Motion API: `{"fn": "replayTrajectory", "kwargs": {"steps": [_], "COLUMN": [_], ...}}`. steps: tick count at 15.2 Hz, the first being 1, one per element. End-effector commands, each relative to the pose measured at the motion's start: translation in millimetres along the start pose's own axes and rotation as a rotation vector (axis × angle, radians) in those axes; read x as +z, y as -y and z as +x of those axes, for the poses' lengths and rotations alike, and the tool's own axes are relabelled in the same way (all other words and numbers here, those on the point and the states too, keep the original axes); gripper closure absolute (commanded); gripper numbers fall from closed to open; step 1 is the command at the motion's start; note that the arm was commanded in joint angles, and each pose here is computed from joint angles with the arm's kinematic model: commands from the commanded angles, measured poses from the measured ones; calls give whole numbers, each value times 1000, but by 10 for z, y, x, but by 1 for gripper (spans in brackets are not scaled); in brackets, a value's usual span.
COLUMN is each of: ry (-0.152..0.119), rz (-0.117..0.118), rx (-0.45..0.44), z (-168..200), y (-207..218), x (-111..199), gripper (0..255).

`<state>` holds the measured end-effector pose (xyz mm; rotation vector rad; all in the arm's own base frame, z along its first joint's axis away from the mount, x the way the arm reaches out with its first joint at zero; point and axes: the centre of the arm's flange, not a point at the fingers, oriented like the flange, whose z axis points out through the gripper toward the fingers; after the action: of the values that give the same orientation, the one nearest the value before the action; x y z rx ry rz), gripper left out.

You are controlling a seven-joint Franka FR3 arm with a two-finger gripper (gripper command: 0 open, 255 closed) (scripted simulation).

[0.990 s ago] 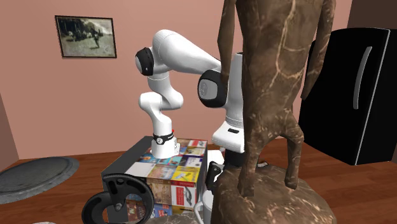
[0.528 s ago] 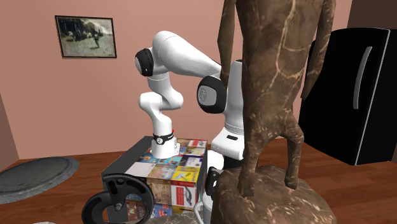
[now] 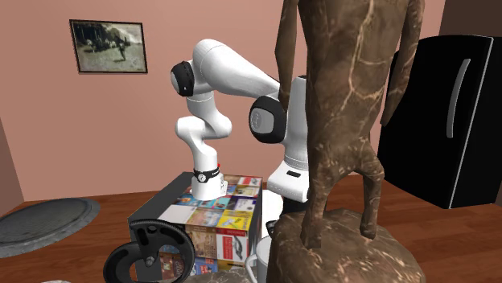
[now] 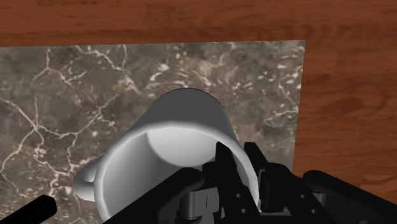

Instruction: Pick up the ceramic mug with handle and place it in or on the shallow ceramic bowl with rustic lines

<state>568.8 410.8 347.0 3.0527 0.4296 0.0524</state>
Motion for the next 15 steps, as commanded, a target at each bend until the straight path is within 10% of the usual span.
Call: {"fn": "replayTrajectory", "kwargs": {"steps": [1,15], "ry": [0,0], "rz": [0,0], "rx": [0,0], "z": [0,15], "y": [0,-36], "x": [-1,-580], "gripper": [255,255]}}
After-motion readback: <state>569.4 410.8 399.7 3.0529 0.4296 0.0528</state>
